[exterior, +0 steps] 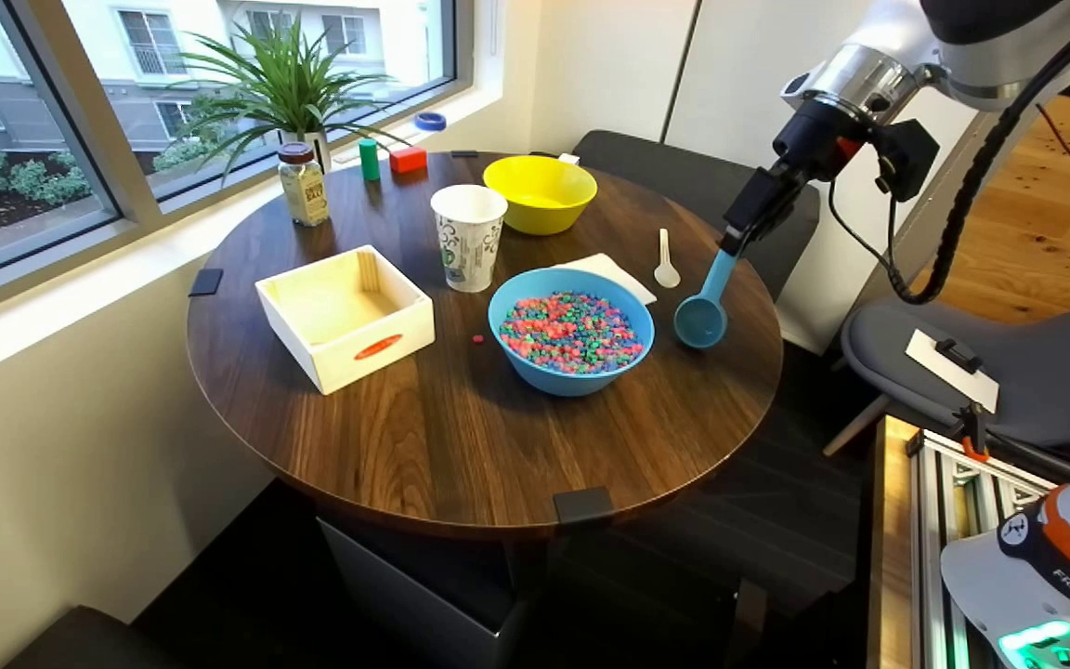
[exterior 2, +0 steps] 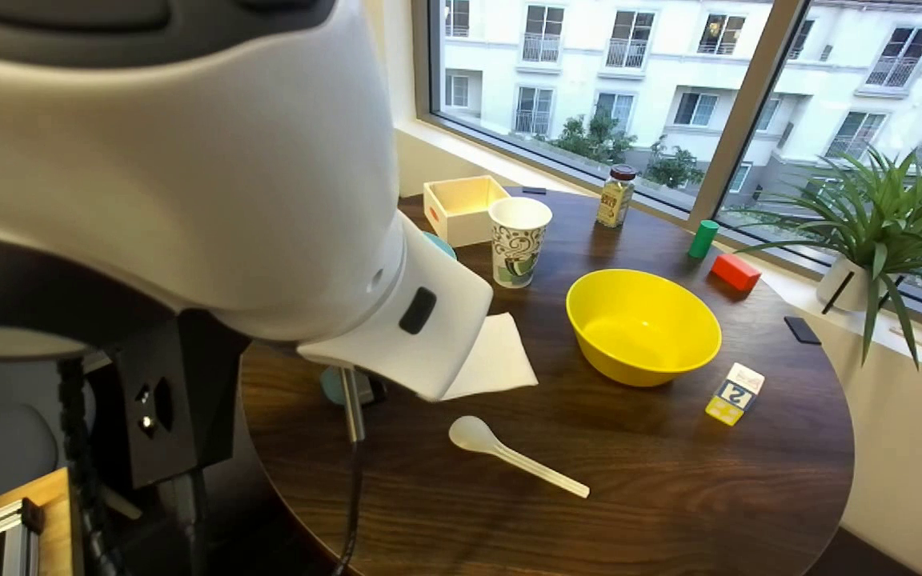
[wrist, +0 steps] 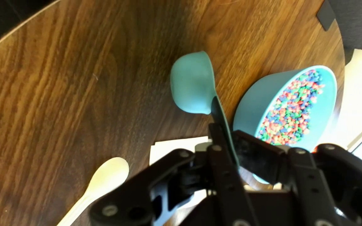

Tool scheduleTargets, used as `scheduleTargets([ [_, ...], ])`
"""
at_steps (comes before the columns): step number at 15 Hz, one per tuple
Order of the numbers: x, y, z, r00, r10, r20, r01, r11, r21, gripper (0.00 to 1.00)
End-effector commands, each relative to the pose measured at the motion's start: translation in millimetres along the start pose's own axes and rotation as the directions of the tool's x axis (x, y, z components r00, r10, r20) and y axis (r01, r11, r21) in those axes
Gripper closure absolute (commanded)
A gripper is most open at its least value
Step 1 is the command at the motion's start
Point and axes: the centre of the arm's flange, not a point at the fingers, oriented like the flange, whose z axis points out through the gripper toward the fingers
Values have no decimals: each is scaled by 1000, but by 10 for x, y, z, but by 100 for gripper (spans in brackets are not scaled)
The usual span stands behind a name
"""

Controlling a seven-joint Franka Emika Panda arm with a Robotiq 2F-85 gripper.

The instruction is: Turn the blue ladle over

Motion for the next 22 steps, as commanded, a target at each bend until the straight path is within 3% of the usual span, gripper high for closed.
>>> scheduleTargets([
  [1, -73, 75, 81, 1000, 4, -21, -3, 999, 32, 97],
  [18, -87, 123, 132, 1000, 2, -15, -3, 1000, -26, 97],
  [20, -87, 125, 127, 1000, 1, -13, -1, 999, -32, 93],
  [22, -86, 124, 118, 1000, -2, -14, 1, 999, -37, 79],
])
